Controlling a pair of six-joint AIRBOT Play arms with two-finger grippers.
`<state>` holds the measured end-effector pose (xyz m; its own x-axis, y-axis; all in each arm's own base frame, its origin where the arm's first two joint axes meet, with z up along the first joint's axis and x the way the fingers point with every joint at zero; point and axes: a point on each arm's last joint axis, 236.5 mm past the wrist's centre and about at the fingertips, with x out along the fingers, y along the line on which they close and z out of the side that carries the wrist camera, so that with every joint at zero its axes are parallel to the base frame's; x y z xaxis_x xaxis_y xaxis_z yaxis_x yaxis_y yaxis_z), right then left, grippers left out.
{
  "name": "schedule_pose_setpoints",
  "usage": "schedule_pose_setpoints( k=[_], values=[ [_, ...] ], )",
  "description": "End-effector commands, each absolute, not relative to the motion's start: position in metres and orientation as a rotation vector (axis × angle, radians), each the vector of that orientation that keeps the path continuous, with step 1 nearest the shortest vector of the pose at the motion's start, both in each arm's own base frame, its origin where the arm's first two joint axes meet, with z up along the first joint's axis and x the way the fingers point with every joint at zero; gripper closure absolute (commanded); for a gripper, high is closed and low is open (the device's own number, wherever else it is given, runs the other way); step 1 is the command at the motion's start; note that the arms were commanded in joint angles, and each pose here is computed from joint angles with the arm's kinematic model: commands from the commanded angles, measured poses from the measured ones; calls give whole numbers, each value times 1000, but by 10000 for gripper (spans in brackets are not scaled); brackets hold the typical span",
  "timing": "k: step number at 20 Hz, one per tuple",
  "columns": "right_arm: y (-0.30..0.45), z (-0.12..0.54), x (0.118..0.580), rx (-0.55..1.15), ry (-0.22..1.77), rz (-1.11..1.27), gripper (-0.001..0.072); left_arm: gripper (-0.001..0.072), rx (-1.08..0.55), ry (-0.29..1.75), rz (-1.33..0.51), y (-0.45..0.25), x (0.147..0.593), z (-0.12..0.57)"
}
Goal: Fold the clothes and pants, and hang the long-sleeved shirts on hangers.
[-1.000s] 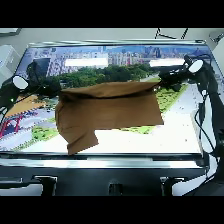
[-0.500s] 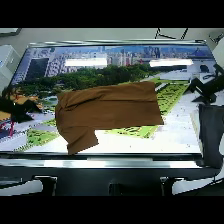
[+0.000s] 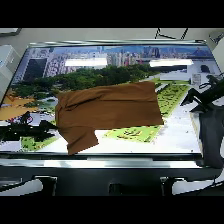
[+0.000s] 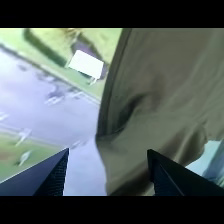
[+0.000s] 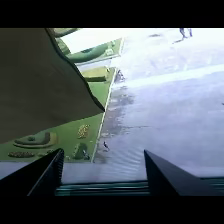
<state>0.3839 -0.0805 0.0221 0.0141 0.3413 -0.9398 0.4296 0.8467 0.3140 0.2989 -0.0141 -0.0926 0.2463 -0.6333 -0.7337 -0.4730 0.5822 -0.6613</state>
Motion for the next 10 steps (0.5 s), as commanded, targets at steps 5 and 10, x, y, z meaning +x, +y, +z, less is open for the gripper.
schedule_pose_setpoints(
  k=[5,10],
  values=[
    [-80,18,390,612,1564,-74,145,366,-1015,1318,-142,-36,323,-107],
    [-69,-33,368,672,1690,-80,134,683,-981,1325,-215,-44,320,-97]
  ],
)
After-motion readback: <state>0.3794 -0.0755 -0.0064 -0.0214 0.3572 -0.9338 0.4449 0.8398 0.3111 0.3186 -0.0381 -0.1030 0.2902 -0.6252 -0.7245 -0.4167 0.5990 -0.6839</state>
